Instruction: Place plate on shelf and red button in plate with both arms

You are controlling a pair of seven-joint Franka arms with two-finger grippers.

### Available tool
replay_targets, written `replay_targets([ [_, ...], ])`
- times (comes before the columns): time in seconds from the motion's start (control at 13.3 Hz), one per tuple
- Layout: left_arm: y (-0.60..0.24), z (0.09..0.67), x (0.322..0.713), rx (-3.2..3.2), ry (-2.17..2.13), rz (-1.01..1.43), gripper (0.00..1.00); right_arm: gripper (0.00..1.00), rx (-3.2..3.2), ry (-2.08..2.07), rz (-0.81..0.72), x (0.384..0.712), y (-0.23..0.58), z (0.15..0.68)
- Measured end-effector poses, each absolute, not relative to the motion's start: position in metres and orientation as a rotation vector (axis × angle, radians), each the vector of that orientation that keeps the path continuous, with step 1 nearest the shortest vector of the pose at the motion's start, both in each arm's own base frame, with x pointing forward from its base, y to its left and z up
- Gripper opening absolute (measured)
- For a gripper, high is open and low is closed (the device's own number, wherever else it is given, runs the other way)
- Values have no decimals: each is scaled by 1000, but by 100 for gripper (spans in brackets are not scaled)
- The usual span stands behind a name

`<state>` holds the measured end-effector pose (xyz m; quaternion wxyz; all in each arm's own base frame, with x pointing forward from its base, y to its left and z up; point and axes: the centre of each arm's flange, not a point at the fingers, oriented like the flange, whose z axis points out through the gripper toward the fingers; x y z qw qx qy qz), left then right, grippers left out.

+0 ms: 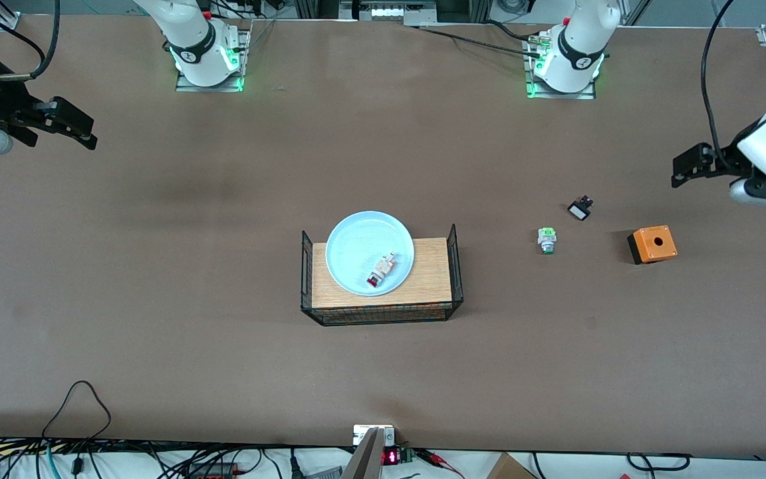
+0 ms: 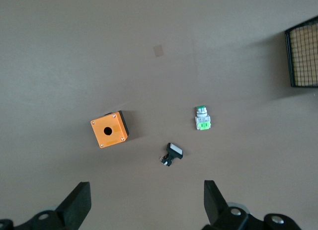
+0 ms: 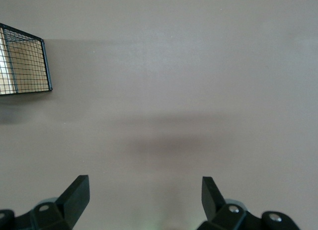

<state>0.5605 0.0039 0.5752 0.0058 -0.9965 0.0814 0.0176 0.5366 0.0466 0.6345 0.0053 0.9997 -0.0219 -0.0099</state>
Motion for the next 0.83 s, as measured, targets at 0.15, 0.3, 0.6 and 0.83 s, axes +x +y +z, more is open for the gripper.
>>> replay_targets([
  [0.15, -1, 576, 560, -3116, 287, 55, 100, 100, 3130, -69, -31, 537, 47, 635],
  [0.3, -5, 576, 560, -3115, 302, 55, 100, 100, 3130, -69, -31, 537, 47, 635],
  [0.6, -10, 576, 560, -3113, 318, 54, 100, 100, 3130, -69, -30, 537, 47, 635],
  [0.83, -11, 576, 560, -3113, 319, 55, 100, 100, 3130, -69, -29, 537, 47, 635],
])
